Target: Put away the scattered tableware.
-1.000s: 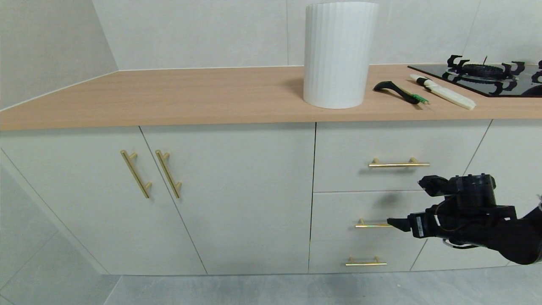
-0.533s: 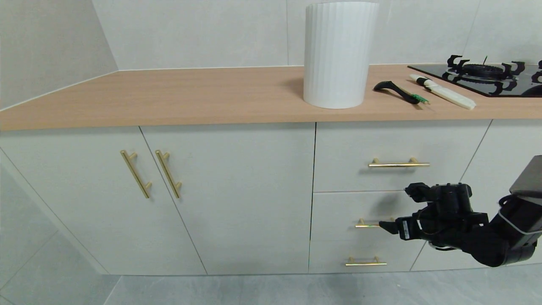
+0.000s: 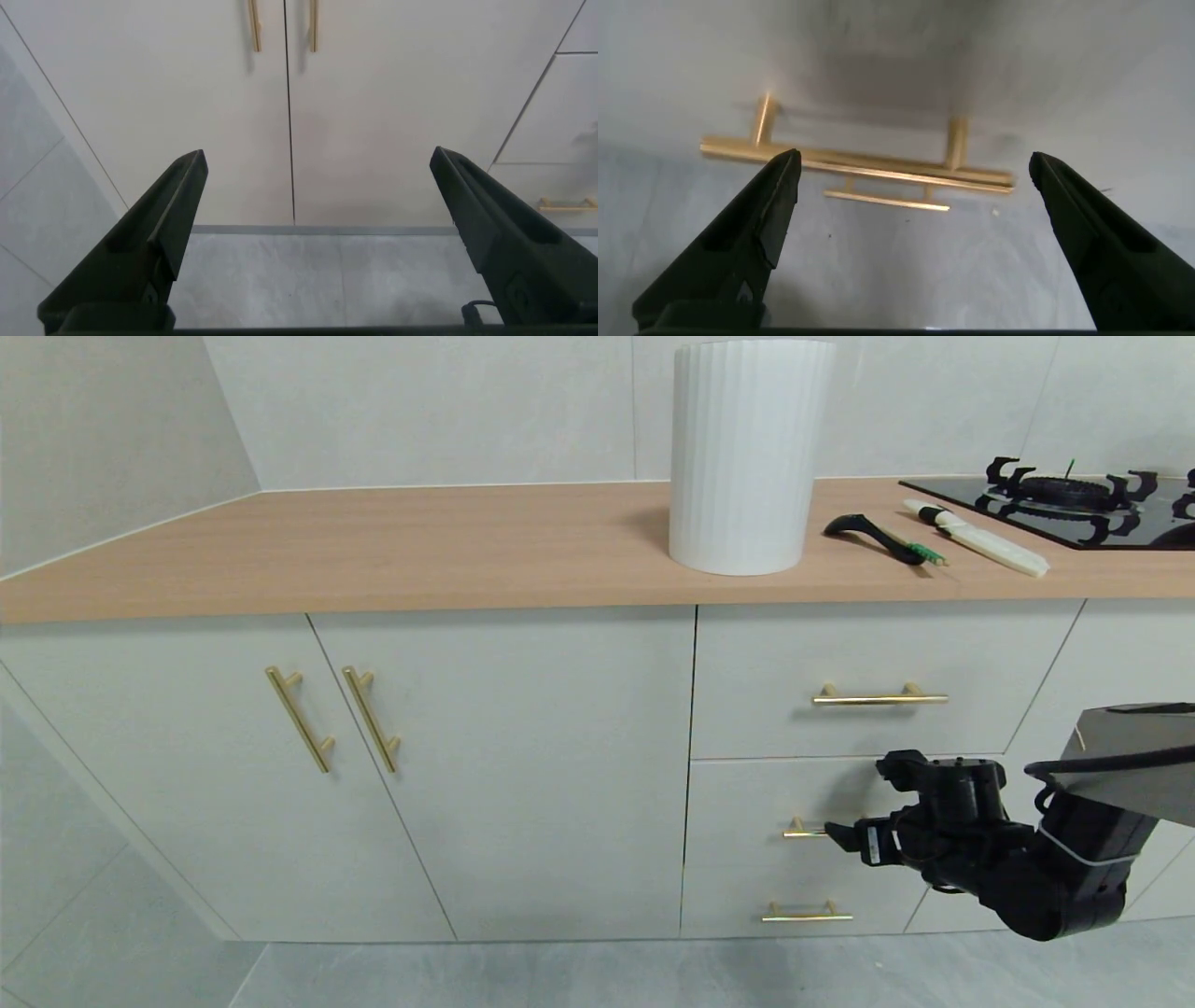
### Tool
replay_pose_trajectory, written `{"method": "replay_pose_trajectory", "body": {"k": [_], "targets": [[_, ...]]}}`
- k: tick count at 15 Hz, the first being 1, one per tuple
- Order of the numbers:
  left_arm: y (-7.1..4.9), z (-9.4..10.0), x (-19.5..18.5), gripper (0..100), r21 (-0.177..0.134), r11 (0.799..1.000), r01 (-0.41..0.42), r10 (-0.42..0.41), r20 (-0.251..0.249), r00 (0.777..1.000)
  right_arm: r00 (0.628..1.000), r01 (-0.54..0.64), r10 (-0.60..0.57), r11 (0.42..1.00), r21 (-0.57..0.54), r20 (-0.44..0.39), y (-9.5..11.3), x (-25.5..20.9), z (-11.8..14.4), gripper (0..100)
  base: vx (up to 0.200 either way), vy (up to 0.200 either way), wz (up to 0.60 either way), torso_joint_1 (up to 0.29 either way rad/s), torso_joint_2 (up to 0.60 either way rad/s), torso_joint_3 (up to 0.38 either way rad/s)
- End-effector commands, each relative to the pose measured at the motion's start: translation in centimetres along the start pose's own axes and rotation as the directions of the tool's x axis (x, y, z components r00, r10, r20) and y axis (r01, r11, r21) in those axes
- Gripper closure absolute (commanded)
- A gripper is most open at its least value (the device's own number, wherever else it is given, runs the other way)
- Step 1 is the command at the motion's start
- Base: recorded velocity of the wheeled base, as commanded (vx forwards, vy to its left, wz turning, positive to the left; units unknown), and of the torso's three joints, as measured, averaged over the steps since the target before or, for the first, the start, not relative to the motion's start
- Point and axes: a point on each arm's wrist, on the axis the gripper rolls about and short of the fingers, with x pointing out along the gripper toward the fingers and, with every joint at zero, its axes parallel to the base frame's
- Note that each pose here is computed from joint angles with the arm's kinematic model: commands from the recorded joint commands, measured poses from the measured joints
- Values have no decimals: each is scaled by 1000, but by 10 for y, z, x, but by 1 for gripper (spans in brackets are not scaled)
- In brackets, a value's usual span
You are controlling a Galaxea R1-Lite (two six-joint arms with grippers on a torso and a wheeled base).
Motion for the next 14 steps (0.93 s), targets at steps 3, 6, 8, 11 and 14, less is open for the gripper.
{"method": "replay_pose_trajectory", "body": {"k": [3, 6, 8, 11, 14], "targets": [[0, 0, 0, 0, 0, 1000, -1, 1, -1, 1000, 999, 44, -44, 999, 3, -6, 1, 16, -9, 0, 0, 0, 0, 0, 0, 0], [0, 0, 0, 0, 0, 1000, -1, 1, -1, 1000, 997, 70, -70, 998, 2, -12, 0, 20, -12, 0, 0, 0, 0, 0, 0, 0], [0, 0, 0, 0, 0, 1000, -1, 1, -1, 1000, 997, 69, -69, 998, -1, -22, 1, 19, -14, 0, 0, 0, 0, 0, 0, 0], [0, 0, 0, 0, 0, 1000, -1, 1, -1, 1000, 997, 71, -71, 997, -2, -35, 0, 19, -16, 0, 0, 0, 0, 0, 0, 0], [0, 0, 0, 0, 0, 1000, 0, 0, -1, 1000, 997, 71, -71, 997, -4, -41, 0, 18, -17, 0, 0, 0, 0, 0, 0, 0]]}}
